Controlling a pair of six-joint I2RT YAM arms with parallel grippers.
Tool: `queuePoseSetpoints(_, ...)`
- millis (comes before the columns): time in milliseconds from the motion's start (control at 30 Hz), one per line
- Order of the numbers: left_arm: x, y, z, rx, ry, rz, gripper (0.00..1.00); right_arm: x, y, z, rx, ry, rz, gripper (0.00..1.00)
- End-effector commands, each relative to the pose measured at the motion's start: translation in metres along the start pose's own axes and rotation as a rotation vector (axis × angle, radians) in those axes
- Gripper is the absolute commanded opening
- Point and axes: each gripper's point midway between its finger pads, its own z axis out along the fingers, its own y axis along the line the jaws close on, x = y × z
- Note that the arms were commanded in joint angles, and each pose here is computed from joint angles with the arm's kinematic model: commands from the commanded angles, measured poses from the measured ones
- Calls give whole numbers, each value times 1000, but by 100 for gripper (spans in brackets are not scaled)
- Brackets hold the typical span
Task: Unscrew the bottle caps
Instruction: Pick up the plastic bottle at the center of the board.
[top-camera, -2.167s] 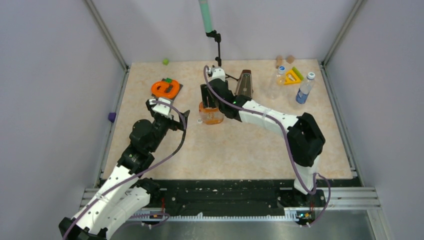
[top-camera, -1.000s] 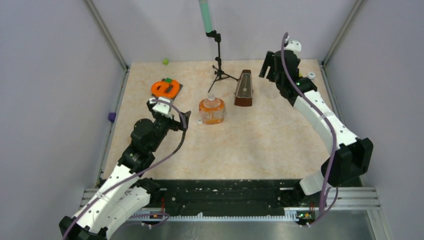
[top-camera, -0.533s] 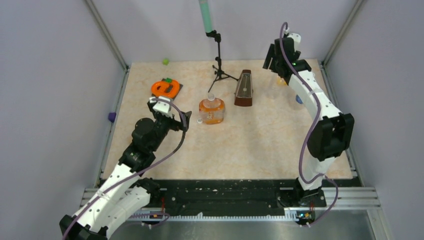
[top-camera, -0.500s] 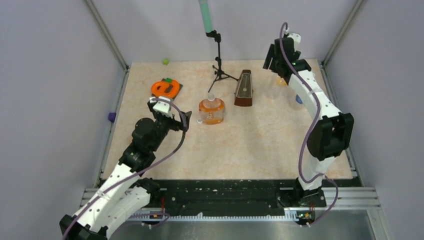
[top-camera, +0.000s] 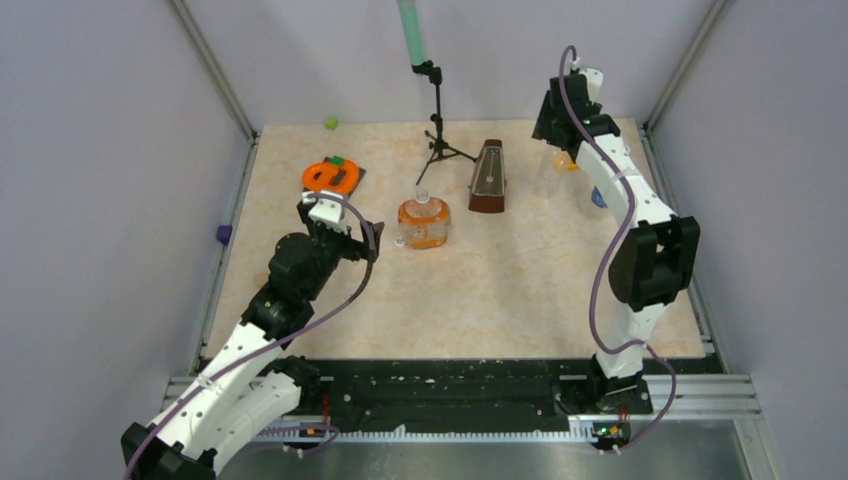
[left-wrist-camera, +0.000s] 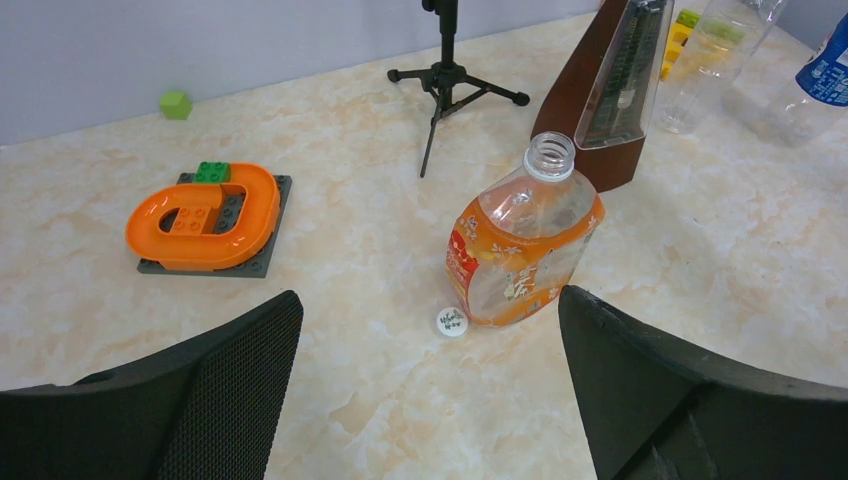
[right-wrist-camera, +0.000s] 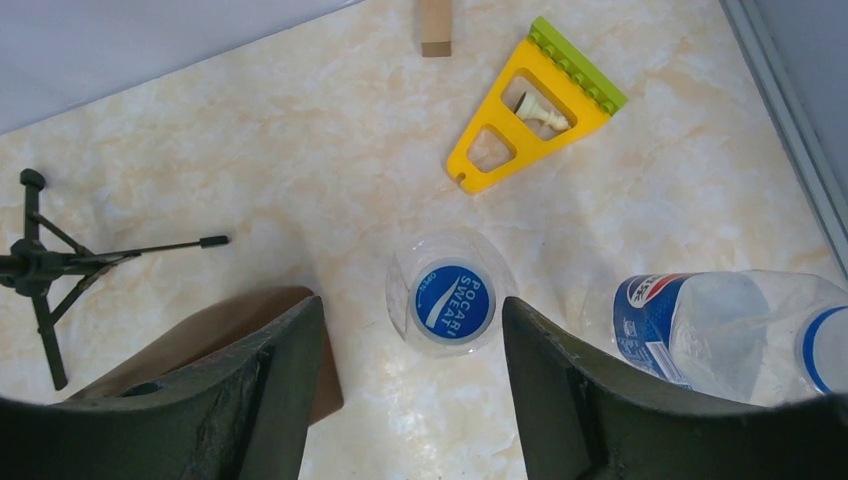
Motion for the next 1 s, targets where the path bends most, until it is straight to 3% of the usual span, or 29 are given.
queuePoseSetpoints(0, -31, -3, -1, 10, -83, -24, 99, -17, -1, 11, 5, -41, 22, 63)
queuePoseSetpoints(433, -26, -1, -1, 5, -74, -7, 99, -19, -6, 24, 33, -53, -23, 49)
queuePoseSetpoints(567, -26, -2, 0, 7, -74, -8, 99, -19, -7, 22, 34, -53, -36, 39)
queuePoseSetpoints(633, -27, -2, 0, 11, -75, -9, 99, -19, -9, 20, 36, -52, -41, 26)
queuePoseSetpoints(767, -27, -4, 0, 17, -75, -16, 99, -19, -8, 12, 16, -47, -40, 13)
queuePoseSetpoints(967, -41, -11, -1, 41, -108, -115, 99, -23, -7, -36, -93, -56, 3, 9)
